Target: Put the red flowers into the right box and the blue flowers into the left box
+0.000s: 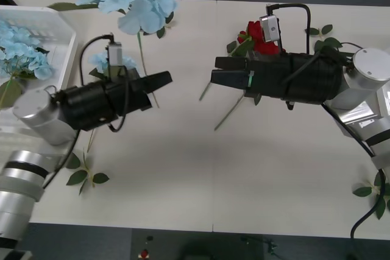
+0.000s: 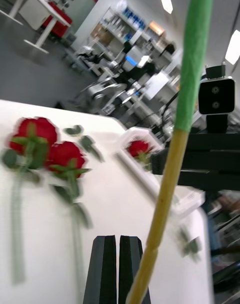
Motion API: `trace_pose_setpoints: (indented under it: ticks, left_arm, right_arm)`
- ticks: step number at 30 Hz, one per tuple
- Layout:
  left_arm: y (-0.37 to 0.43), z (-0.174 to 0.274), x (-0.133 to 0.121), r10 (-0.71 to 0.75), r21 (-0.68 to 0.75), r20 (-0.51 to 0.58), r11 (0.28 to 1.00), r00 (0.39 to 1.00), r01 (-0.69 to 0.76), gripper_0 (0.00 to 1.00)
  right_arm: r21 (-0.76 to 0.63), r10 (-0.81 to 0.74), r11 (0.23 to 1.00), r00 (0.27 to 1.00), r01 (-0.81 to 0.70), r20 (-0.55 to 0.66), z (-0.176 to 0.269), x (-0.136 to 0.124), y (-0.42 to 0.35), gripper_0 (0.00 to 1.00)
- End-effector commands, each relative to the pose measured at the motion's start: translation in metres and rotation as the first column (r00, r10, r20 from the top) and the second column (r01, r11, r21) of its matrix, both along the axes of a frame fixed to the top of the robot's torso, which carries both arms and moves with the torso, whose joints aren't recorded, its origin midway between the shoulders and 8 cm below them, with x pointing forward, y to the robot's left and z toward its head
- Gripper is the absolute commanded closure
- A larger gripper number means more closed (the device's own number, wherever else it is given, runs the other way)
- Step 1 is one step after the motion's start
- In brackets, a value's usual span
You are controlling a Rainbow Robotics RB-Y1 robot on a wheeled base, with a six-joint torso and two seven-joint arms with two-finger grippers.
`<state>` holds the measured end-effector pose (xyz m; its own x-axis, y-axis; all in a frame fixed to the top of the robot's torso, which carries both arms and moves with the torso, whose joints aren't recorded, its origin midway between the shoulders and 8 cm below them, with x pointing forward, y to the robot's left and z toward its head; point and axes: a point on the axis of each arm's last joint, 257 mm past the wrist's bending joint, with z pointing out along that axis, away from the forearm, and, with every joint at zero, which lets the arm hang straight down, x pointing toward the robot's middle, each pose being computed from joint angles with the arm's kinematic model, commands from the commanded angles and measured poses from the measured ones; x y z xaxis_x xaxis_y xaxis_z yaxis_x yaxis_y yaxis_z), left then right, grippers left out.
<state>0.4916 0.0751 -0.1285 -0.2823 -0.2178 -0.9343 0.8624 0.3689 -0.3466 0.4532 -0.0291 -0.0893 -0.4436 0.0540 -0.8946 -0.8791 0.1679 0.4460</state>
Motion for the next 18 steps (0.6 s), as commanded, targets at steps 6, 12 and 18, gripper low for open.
trace_pose_setpoints:
  ticks: [6, 12, 18]
  left_arm:
    - [0.206, 0.060, 0.026, 0.286, 0.334, 0.024, 0.901, 0.958, -0.277, 1.00]
    - [0.344, 0.069, 0.018, 0.528, 0.478, -0.039, 0.755, 0.848, -0.449, 1.00]
    - [0.444, 0.070, -0.002, 0.710, 0.583, 0.005, 0.570, 0.704, -0.579, 1.00]
  right_arm:
    - [-0.494, -0.480, 0.829, 0.785, 0.261, -0.392, -0.008, 0.053, -0.037, 0.00]
    - [-0.674, -0.798, 0.594, 0.423, 0.439, -0.428, -0.046, 0.088, -0.054, 0.00]
    - [-0.749, -0.909, 0.401, 0.130, 0.527, -0.395, -0.073, 0.120, -0.069, 0.00]
